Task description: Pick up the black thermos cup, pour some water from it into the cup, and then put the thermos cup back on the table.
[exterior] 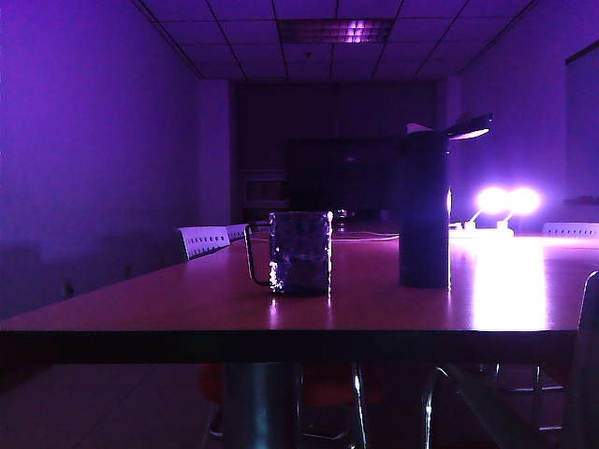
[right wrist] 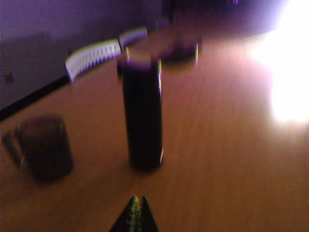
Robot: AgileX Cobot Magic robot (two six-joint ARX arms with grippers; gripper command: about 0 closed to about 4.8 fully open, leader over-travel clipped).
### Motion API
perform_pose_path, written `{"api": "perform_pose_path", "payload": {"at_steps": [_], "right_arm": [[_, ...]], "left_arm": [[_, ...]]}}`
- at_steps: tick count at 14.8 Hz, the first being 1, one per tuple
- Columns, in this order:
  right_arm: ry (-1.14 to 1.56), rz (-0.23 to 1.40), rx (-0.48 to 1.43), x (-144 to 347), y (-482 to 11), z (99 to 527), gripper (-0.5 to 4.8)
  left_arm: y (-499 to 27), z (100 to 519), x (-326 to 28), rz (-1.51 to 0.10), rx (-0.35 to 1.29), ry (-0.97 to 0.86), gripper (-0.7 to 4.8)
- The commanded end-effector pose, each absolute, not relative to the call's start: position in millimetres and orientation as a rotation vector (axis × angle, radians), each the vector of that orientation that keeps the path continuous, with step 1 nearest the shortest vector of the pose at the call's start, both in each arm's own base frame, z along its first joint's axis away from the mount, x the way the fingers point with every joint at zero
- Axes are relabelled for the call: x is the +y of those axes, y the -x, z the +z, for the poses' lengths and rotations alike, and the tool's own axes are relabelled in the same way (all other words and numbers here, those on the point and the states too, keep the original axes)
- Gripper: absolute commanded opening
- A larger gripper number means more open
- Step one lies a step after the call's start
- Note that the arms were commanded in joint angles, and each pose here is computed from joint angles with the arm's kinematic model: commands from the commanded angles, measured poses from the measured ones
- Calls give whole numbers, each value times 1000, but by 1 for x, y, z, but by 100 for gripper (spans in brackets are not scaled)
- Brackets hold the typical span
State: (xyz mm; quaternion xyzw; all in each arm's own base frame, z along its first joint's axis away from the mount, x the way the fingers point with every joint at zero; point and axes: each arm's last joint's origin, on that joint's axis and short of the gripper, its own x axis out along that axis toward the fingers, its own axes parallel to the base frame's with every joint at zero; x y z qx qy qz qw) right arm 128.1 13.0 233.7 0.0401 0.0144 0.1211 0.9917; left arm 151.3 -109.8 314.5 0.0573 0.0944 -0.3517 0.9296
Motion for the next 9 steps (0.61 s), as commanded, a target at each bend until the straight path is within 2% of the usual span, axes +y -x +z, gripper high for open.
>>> {"api": "perform_pose_path", "payload": {"at_steps": [1, 3, 6, 9], "right_arm": [[-187, 236, 49, 13, -124, 219, -5], [-191, 305, 68, 15, -124, 217, -5], [-191, 305, 68, 15, -124, 217, -5], [-191, 304, 67, 15, -124, 217, -5]], "left_arm": [[-152, 296, -108, -656, 77, -61, -8], [-152, 277, -108, -654, 10, -19, -8], [-149, 251, -106, -648, 60, 22, -8], [-145, 248, -101, -574, 42, 23, -8]]}}
